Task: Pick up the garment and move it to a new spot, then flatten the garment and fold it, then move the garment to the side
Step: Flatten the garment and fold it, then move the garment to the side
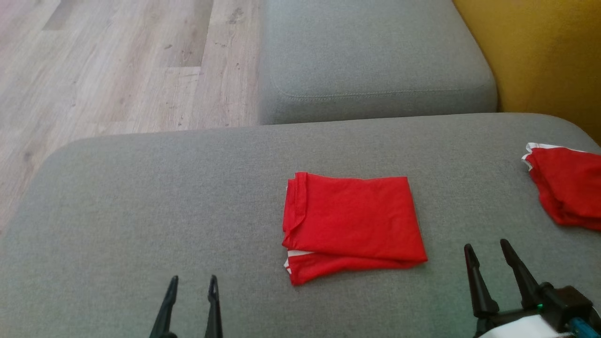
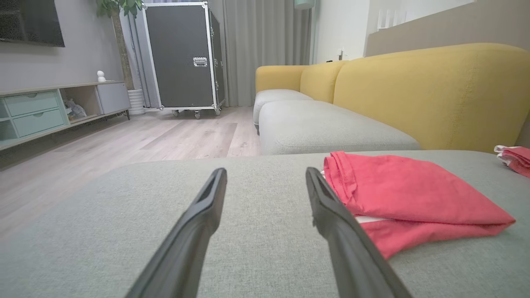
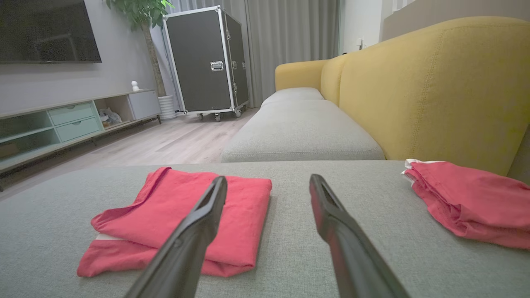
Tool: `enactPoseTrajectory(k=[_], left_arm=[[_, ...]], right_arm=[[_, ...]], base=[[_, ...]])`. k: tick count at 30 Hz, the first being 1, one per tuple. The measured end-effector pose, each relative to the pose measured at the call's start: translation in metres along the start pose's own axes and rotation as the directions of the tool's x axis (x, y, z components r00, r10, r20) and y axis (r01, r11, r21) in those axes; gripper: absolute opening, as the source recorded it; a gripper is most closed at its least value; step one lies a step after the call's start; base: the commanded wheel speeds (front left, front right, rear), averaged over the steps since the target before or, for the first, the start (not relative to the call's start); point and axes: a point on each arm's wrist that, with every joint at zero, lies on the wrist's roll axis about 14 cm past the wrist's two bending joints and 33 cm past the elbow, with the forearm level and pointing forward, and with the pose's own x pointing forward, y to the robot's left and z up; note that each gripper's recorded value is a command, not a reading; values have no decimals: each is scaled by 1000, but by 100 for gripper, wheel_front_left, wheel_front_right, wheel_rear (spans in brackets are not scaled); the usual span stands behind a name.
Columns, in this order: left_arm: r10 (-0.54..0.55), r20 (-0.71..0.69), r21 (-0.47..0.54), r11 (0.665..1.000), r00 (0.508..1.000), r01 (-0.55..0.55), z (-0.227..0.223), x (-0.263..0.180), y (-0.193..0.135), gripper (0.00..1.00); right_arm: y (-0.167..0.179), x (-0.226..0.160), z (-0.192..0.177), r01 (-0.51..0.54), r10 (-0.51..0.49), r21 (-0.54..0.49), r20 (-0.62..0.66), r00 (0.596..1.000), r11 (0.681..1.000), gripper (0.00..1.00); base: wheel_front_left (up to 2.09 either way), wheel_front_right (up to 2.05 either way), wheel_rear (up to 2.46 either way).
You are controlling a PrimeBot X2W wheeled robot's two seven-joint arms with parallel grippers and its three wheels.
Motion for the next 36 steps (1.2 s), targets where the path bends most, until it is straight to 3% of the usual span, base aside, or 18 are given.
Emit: enactPoseTrajectory(k=[36], left_arm=[[47, -7, 0, 999, 999, -47, -1, 1, 13, 100]], right_arm=[[8, -2, -7, 0, 1, 16, -18, 1000, 1000, 100]], base=[[0, 0, 0]])
